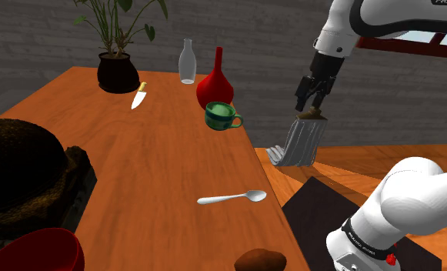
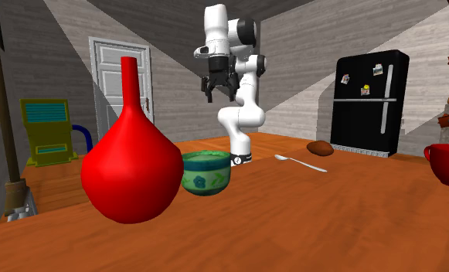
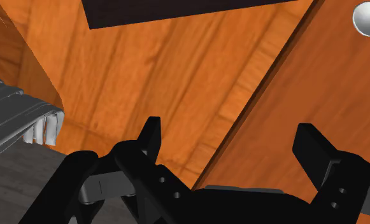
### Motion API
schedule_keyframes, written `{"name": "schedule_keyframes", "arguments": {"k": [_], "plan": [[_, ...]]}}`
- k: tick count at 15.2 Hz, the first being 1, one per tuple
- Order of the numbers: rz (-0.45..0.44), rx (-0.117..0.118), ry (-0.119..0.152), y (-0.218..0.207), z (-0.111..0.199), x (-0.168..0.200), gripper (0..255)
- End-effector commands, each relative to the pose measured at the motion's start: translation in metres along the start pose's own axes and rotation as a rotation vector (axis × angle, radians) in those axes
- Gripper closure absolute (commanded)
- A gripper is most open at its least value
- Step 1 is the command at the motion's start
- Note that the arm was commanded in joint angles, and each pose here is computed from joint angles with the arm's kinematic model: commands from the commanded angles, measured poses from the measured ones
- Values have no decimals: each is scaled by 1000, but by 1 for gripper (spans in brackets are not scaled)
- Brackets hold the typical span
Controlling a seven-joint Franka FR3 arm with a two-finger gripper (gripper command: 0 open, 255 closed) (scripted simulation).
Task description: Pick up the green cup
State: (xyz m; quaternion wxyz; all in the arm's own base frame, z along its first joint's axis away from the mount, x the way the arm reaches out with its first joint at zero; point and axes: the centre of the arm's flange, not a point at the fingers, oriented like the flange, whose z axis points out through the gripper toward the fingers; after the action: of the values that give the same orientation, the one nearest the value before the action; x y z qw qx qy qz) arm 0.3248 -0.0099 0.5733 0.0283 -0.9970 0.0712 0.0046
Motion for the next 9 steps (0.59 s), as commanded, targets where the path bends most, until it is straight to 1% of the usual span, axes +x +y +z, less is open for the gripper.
{"name": "schedule_keyframes", "arguments": {"k": [1, 9], "plan": [[0, 0, 0, 0, 0, 0, 0], [-52, -15, 67, -21, 56, 77, 0]]}}
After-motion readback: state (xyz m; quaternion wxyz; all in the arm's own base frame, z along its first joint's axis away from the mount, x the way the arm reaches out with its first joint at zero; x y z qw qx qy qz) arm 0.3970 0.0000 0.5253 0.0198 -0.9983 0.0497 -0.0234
